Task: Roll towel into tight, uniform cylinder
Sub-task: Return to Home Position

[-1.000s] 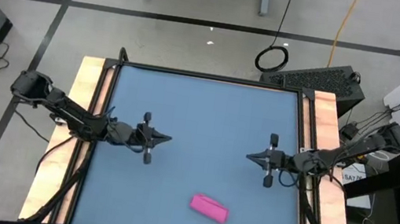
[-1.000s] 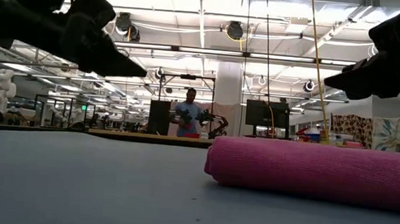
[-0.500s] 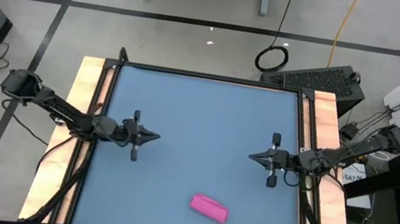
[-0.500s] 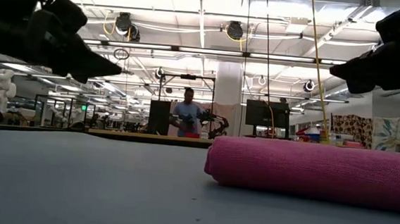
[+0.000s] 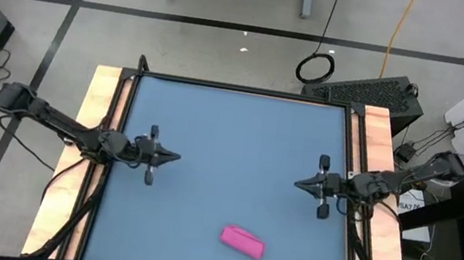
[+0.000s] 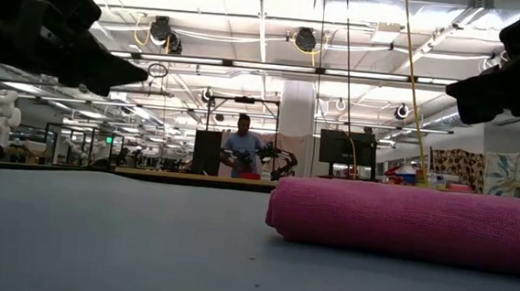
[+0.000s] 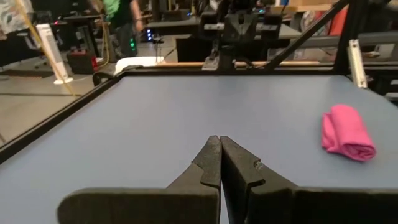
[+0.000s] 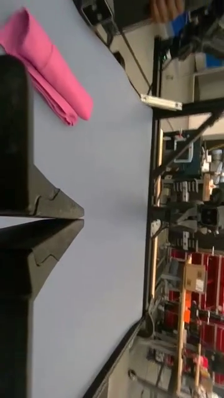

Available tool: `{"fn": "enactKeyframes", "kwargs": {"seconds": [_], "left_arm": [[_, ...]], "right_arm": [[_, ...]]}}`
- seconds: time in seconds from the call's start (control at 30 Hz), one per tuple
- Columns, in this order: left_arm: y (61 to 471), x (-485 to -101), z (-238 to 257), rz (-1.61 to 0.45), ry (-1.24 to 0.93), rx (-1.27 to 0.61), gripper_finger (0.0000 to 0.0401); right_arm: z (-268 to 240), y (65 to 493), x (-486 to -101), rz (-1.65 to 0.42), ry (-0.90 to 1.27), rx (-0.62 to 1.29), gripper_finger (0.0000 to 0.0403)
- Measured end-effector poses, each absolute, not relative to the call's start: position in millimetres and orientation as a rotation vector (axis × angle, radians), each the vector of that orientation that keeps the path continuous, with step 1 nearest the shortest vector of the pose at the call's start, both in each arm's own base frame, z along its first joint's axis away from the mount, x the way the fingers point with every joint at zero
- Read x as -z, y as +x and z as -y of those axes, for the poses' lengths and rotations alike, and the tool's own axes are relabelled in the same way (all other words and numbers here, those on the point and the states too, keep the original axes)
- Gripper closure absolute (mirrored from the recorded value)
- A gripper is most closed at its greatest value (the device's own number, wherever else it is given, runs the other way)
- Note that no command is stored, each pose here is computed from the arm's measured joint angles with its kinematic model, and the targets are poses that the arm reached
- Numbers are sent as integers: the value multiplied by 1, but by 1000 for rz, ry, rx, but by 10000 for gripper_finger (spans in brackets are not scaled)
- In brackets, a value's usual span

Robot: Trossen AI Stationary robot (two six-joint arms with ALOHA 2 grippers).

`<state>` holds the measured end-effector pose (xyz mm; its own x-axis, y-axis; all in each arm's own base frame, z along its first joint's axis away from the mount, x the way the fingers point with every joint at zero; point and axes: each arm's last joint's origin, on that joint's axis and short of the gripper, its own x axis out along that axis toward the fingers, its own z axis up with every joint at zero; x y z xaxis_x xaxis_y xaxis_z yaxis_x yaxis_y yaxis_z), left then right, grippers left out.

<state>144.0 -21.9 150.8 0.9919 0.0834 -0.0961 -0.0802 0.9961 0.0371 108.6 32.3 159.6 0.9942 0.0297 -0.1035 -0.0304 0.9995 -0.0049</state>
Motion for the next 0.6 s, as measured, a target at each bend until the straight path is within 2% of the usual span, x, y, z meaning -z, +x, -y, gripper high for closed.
{"fn": "enactKeyframes", "kwargs": {"seconds": [0.6], "left_arm": [[116, -162, 18, -63, 55, 6, 398]], "right_arm": [[-28, 95, -171, 29, -69, -84, 399]]}}
